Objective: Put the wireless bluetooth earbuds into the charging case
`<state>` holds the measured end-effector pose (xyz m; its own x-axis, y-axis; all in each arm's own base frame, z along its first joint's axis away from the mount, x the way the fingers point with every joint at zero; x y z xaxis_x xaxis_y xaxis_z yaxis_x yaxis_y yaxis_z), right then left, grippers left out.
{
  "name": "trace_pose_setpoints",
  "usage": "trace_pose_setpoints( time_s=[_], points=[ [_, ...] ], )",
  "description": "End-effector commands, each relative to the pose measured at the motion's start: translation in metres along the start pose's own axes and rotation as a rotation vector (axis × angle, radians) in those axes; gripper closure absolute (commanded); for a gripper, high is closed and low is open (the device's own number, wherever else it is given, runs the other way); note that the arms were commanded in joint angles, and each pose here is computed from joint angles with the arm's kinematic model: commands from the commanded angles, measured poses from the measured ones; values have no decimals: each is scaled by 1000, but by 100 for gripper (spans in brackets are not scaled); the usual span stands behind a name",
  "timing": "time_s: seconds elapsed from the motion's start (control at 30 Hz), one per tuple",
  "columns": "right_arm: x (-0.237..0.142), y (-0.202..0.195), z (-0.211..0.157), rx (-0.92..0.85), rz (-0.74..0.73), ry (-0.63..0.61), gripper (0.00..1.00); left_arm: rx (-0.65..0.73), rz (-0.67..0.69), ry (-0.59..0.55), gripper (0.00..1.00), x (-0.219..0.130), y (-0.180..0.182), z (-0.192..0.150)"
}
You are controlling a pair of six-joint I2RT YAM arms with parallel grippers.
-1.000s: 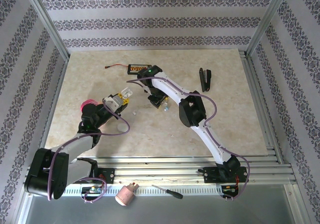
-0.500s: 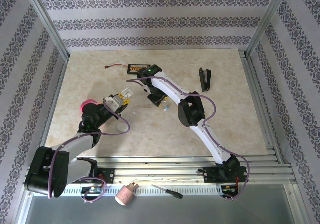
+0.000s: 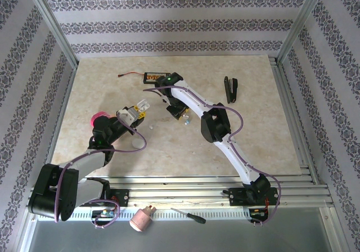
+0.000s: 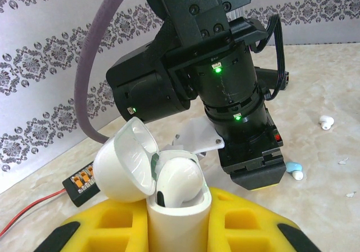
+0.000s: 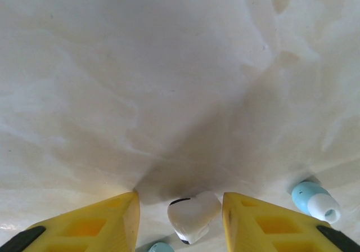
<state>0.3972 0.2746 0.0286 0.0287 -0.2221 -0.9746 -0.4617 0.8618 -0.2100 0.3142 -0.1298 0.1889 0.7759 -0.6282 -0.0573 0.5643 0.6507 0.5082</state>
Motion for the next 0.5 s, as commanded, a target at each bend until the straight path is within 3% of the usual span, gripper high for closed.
trace_pose_setpoints(
  time_s=[0.0, 0.27, 0.47],
  points=[
    [8, -9, -9, 9, -26, 52, 57, 24, 5, -32, 100, -1, 3, 7],
    [12, -10, -9, 14, -26, 57, 64, 19, 4, -38, 100, -2, 3, 8],
    [13, -13, -10, 14, -33, 62, 61, 18, 1, -37, 100, -2, 3, 8]
  ],
)
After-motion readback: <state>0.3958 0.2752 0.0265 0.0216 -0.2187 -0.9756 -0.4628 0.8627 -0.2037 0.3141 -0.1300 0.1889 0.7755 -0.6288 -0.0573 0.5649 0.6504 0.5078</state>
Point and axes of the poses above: each hand's point on the last joint's axis, 136 mm out from that joint toward the fingers, its own x axis out along the fingers, its own y axis along the line the jaws close on, z = x × y, the point moved 1 cm from there along -x, back along the fingers, and after that the axes turned 13 degrees about x, right-handed, at the moved point
